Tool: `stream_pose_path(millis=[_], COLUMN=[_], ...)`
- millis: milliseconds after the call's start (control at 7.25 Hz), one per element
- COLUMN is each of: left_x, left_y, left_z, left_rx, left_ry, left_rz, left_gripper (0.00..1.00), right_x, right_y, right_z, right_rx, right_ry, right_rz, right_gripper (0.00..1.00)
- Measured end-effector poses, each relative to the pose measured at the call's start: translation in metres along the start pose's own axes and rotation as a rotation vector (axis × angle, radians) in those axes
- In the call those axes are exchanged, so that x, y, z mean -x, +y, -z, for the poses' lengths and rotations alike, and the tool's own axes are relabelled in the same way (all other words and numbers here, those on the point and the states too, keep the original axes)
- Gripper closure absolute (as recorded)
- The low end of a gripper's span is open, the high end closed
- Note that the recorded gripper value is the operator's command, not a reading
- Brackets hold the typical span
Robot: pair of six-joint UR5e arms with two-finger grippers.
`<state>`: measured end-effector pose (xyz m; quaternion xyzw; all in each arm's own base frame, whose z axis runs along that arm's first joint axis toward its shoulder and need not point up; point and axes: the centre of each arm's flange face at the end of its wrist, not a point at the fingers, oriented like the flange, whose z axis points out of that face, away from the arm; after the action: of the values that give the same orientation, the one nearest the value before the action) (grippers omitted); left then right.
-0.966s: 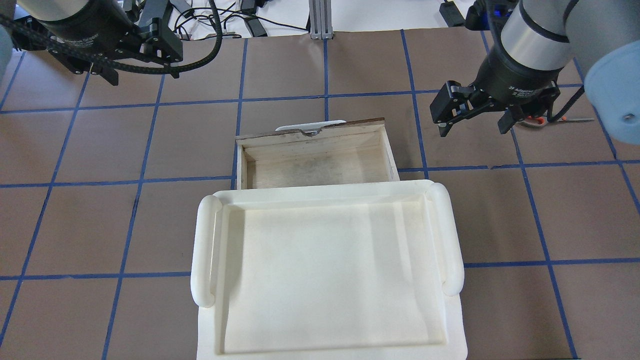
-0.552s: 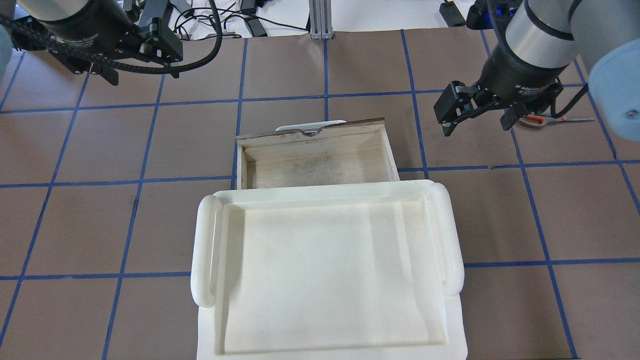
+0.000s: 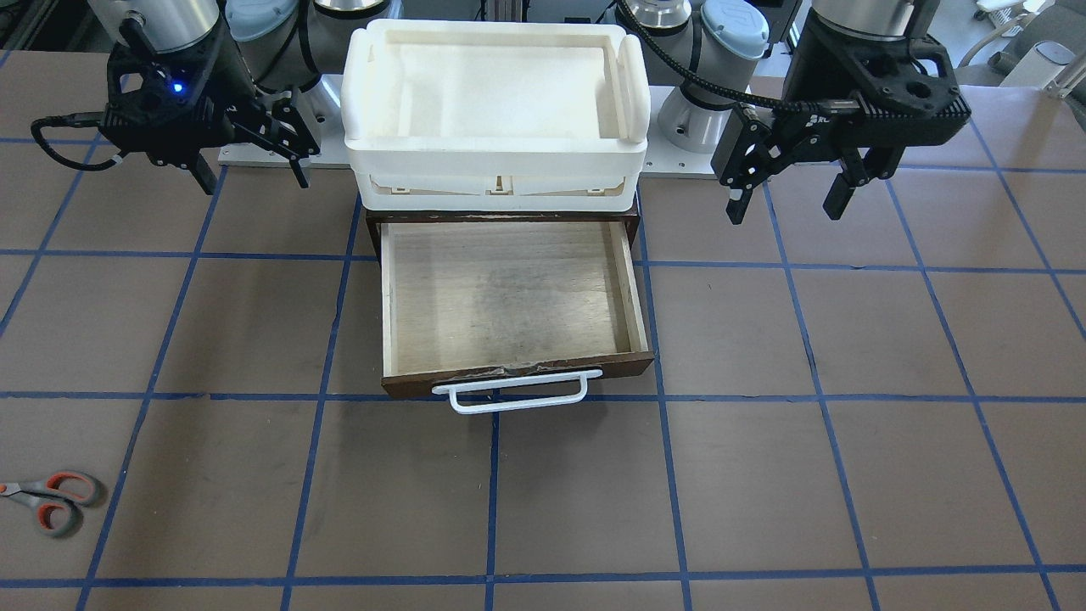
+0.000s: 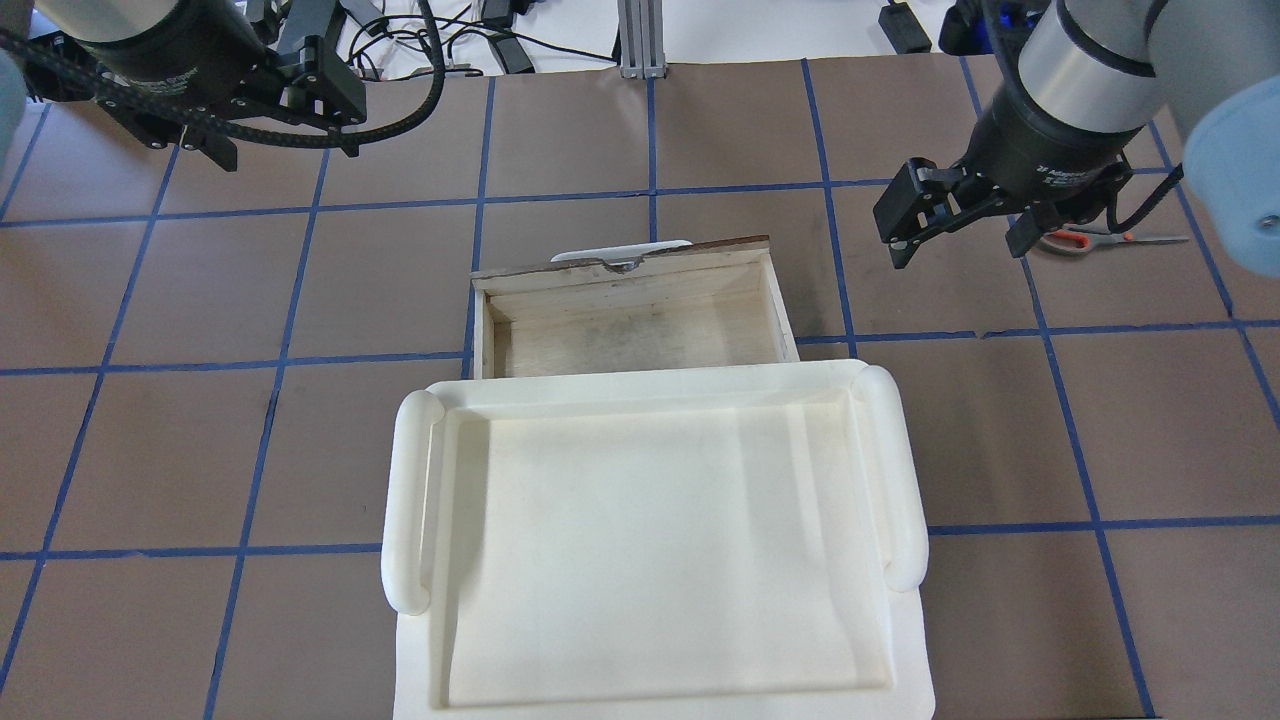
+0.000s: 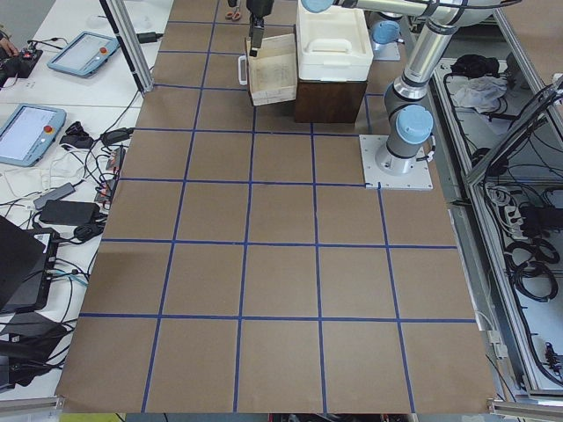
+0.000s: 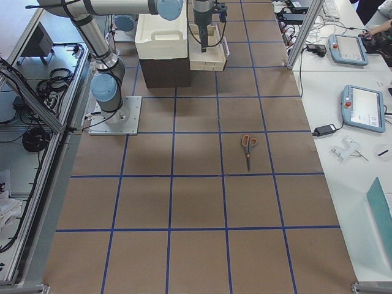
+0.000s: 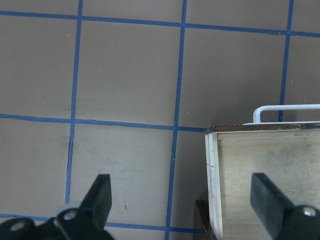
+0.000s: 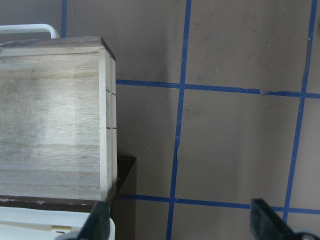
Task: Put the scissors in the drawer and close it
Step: 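Move the right gripper outward over the orange-and-grey scissors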
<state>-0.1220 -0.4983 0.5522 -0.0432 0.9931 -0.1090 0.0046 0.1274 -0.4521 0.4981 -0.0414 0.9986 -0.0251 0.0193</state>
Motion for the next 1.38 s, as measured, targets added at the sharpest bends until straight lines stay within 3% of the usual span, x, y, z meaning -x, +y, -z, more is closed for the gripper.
stream_pose_path(millis=[414,552,828,1103,1379], left_x=[0.0,0.0,0.0,0.0,0.0], left_y=[0.0,0.0,0.0,0.0,0.0], left_z=[0.0,0.0,0.0,0.0,0.0], left_rx=[0.0,0.0,0.0,-0.001,0.0], left_ry=[0.0,0.0,0.0,0.0,0.0], left_rz=[-0.001,0.0,0.0,0.0,0.0], left_gripper=[0.0,0.0,0.0,0.0,0.0], right_x=[-0.013,-0.03,-0.101,-0.155,-0.199], right_y=[-0.004,-0.009,-0.026,-0.045,-0.064], right_z=[0.0,-0.001,-0.01,-0.032,-0.061], right_rx=[-0.005,-0.012,-0.015,-0.006,-0.005], right_ry=[0.001,0.003,0.01,0.017,0.027], right_rz=[0.017,0.093,0.331,0.575,0.749], right_gripper=[0.0,0.0,0.0,0.0,0.0])
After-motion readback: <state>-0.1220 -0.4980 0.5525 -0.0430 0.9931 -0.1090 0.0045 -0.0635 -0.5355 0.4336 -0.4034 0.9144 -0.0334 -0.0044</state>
